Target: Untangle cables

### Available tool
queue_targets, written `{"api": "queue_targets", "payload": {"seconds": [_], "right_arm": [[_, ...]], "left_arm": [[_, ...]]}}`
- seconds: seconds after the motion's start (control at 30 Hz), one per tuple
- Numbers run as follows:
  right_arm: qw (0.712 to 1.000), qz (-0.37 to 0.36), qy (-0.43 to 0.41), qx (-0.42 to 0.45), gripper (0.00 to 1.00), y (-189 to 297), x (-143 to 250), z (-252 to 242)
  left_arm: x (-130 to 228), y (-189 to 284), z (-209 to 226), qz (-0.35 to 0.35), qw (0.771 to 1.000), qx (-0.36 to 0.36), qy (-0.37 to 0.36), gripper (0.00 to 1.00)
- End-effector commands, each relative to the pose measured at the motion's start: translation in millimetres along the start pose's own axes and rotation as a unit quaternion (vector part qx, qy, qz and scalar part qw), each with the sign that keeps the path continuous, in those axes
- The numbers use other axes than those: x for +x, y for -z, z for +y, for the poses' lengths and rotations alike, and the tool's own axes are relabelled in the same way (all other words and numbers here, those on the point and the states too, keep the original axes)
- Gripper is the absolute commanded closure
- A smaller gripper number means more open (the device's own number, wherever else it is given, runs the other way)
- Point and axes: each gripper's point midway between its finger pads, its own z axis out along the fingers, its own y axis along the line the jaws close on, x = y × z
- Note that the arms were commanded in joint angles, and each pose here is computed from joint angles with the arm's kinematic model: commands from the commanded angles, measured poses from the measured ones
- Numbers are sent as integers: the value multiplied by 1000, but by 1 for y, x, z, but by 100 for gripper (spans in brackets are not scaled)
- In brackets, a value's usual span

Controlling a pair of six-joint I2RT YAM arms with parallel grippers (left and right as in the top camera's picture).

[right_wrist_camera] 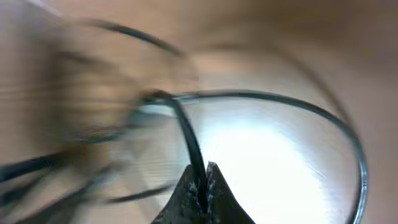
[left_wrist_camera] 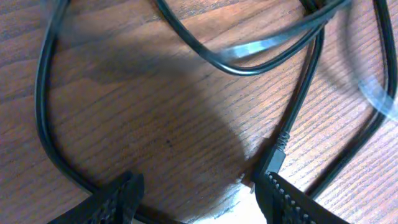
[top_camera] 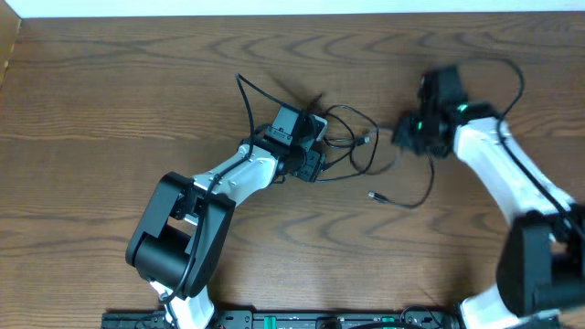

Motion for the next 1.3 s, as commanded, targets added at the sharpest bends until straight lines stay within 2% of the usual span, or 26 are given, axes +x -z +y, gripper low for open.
{"api": "queue_targets", "payload": {"seconds": [0.0,0.07,0.1,0.17,0.2,0.3,0.4,0.43,0.47,0.53,0.57,0.6,0.63,0.67,0.8,0.93,1.07,1.27], "right_arm": [[973,-101,158,-138,99,98,-36,77],[958,-148,205,-136,99,138,-45,88],[958,-166,206,-108,99,153,-49,81],[968,-201,141,45,99,185,-58,30],[967,-209,117,90,99,194,-59,13],[933,-232,1,276,99,243,-45,-55],[895,-235,-59,375,99,273,-24,-90],[897,-229,-59,373,99,271,-21,-90],[912,-212,-42,349,99,263,-20,-82],[963,-143,121,194,99,226,-20,-23],[965,-117,220,82,99,213,-11,19],[949,-103,298,-25,99,211,1,57],[929,-102,342,-100,99,215,10,83],[922,-108,347,-132,99,219,11,95],[951,-124,276,-60,99,216,-7,69],[957,-117,266,-17,99,213,-6,53],[959,-119,256,-4,99,213,-9,48],[961,-123,249,-3,99,214,-11,47]], "left_arm": [[14,-3,2,22,1000,0,4,37],[15,-3,2,25,1000,0,4,37],[16,-3,2,26,1000,0,5,37],[17,-3,2,28,1000,0,5,37],[17,-3,2,29,1000,0,5,37],[17,-3,2,29,1000,0,5,37],[16,-3,1,27,1000,1,5,37],[15,-3,1,25,1000,1,5,37],[15,-3,1,25,1000,1,5,37],[16,-3,1,26,1000,1,5,37],[16,-3,1,26,1000,1,5,37],[16,-3,1,26,1000,1,5,37],[16,-3,1,26,1000,1,5,37],[16,-3,1,26,1000,1,5,37],[17,-3,-1,29,1000,8,8,37],[11,-2,-17,16,998,55,4,37],[-9,6,-55,-24,986,166,-11,37],[-35,35,-103,-83,943,318,-45,37]]}}
